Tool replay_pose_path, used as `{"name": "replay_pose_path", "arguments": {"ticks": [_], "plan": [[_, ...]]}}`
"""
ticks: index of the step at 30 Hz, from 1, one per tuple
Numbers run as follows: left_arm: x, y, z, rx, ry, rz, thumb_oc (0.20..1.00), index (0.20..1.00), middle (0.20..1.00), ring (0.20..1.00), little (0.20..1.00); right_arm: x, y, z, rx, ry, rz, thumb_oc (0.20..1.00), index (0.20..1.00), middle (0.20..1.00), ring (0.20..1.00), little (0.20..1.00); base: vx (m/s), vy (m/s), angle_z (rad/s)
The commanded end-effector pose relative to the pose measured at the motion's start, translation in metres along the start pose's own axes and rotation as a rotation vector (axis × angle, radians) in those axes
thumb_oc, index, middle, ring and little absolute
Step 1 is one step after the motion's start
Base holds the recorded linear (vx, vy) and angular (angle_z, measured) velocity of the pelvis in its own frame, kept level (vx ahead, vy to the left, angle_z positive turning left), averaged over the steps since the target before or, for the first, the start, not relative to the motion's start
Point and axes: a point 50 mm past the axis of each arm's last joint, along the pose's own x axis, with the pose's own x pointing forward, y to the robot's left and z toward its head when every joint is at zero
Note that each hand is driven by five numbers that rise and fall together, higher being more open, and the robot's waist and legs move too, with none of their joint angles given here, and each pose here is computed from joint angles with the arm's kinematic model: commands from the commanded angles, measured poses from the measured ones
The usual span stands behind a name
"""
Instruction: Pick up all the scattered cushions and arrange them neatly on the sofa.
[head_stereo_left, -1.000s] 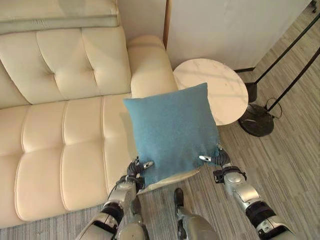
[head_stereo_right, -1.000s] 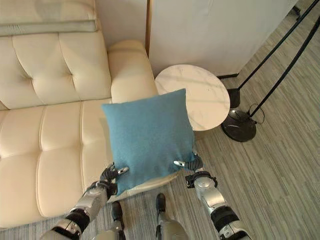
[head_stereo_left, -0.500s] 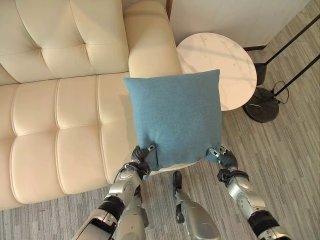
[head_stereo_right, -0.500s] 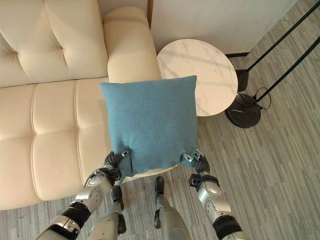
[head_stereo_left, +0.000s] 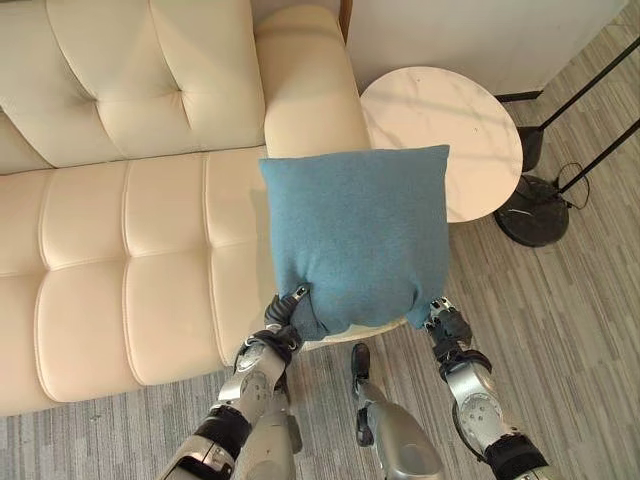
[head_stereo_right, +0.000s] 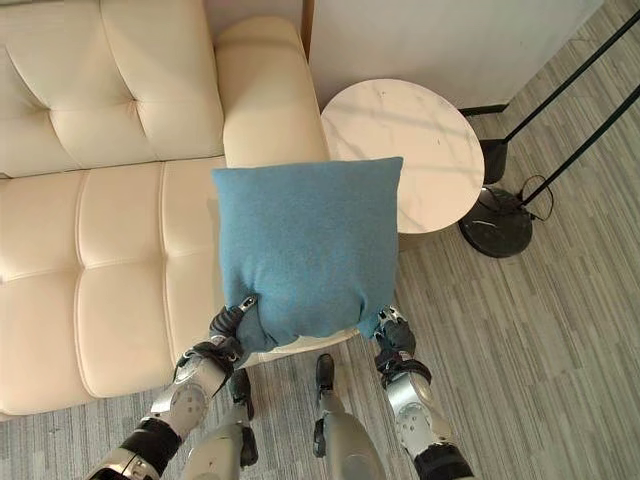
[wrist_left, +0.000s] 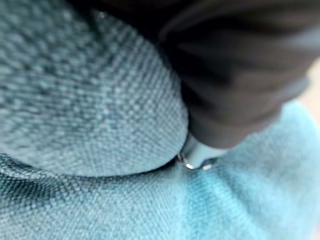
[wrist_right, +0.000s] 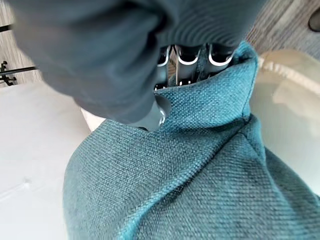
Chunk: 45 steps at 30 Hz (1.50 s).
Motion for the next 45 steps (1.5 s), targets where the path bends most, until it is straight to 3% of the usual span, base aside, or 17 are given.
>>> {"name": "replay_pose_path", "arguments": {"ticks": [1, 7, 15, 24, 45], "plan": [[-0.009, -0.066, -0.002, 0.012, -0.048, -0.325, 0.200, 0.200, 0.200, 0.200, 0.200, -0.012, 0.080, -0.015, -0.023, 0.029, 0.416, 0.200, 0.200, 0.200, 0.200, 0.200, 0.02, 0.047, 0.07], [-0.030, -0.048, 0.040, 0.305, -0.254, -0.310, 0.200, 0.200, 0.200, 0.200, 0.200, -0.027, 0.077, 0.031, -0.237, -0.185, 0.455, 0.200, 0.200, 0.200, 0.200, 0.200, 0.05, 0.073, 0.06], [-0.057, -0.058, 0.082, 0.397, -0.516, -0.306, 0.200, 0.200, 0.200, 0.200, 0.200, -0.057, 0.101, 0.072, -0.187, -0.419, 0.586, 0.200, 0.200, 0.200, 0.200, 0.200, 0.02, 0.117, 0.06], [-0.081, -0.071, 0.118, 0.523, -0.806, -0.282, 0.200, 0.200, 0.200, 0.200, 0.200, -0.073, 0.113, 0.075, -0.074, -0.472, 0.678, 0.200, 0.200, 0.200, 0.200, 0.200, -0.10, 0.056, -0.05], [-0.088, -0.061, 0.119, 0.451, -0.792, -0.240, 0.200, 0.200, 0.200, 0.200, 0.200, -0.072, 0.107, 0.095, -0.189, -0.538, 0.643, 0.200, 0.200, 0.200, 0.200, 0.200, -0.18, -0.092, 0.04]]}}
